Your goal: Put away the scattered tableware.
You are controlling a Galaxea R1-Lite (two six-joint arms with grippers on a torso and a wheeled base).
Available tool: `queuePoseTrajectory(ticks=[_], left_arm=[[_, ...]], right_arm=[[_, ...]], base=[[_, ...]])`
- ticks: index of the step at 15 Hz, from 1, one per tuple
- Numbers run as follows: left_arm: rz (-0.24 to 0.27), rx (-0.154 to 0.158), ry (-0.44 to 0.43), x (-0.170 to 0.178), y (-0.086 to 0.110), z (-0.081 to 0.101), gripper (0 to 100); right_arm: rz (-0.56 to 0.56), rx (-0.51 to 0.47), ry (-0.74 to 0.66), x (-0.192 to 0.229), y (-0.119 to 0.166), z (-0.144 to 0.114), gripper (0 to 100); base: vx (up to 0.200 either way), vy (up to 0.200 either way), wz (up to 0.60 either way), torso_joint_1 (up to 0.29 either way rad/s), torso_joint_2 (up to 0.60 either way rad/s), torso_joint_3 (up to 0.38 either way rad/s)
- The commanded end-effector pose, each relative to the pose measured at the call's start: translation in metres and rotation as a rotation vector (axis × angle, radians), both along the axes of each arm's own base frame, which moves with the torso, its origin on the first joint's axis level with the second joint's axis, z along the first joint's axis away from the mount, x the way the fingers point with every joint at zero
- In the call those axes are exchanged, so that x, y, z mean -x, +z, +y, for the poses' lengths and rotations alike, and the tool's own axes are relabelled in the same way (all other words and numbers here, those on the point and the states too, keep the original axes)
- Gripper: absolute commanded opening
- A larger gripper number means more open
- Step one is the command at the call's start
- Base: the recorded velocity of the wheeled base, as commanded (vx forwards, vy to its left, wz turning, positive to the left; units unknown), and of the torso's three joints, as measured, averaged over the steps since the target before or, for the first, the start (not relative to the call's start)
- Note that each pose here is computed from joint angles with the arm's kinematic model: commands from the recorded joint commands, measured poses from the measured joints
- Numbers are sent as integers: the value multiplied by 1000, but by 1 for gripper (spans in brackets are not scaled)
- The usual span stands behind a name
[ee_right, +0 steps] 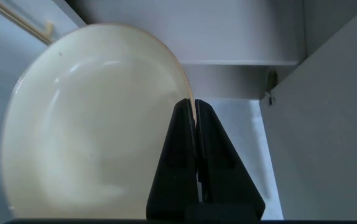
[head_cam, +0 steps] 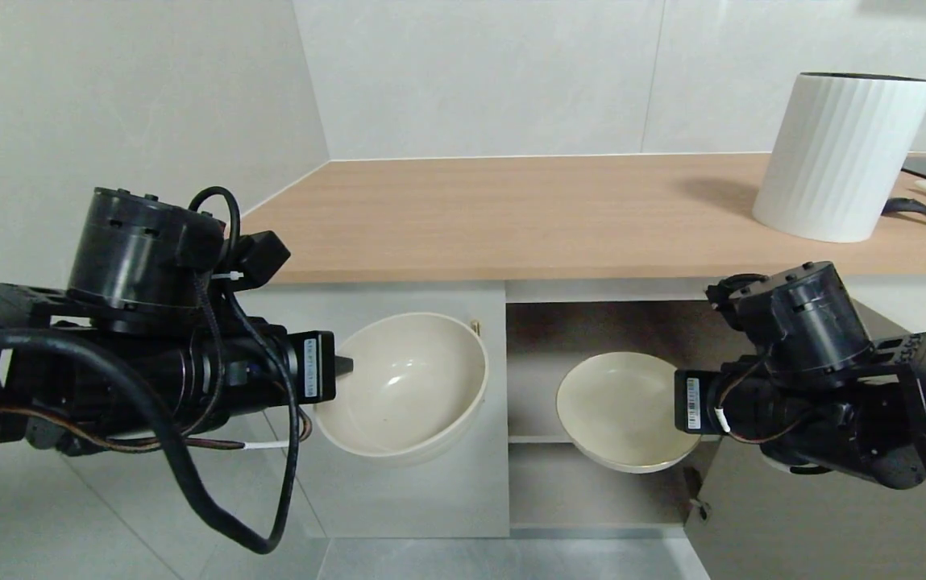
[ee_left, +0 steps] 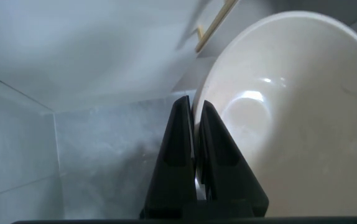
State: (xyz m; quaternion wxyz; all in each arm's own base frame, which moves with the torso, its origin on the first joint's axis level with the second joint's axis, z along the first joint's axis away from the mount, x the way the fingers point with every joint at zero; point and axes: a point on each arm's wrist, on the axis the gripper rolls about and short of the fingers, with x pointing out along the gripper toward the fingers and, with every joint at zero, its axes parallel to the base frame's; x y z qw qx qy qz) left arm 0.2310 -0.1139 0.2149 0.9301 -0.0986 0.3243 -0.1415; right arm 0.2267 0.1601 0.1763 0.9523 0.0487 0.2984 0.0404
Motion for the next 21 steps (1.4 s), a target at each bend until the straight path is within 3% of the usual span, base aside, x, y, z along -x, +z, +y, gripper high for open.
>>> queuePoseTrajectory(ticks=[1,6,11,14,16,21], left_arm=[[3,-1,1,-1,-1,0,0],[4,-2,1,-1,-1,0,0],[7,-3,1,-2,-2,-1,0],[8,-4,1,-1,-2,-1,0],[8,-4,1,-1,-2,-1,0],[4,-2,1,-1,-1,-1,0]], right_arm=[[9,8,1,-2,-4,2,0],[22,15,9,-2,-8,5,0],[53,50,26,1,-18,6,0],[157,108,-9,-22,-53,6,0],[246,158,-48,-47,-92,11,0],[145,81,-111,-108,-139,13,0]], base=[[0,0,0,-85,456,364],[0,0,0,-47,389,332],[0,0,0,-3,42,33],[0,0,0,0,0,0],[0,0,0,0,0,0],[0,0,0,0,0,0]])
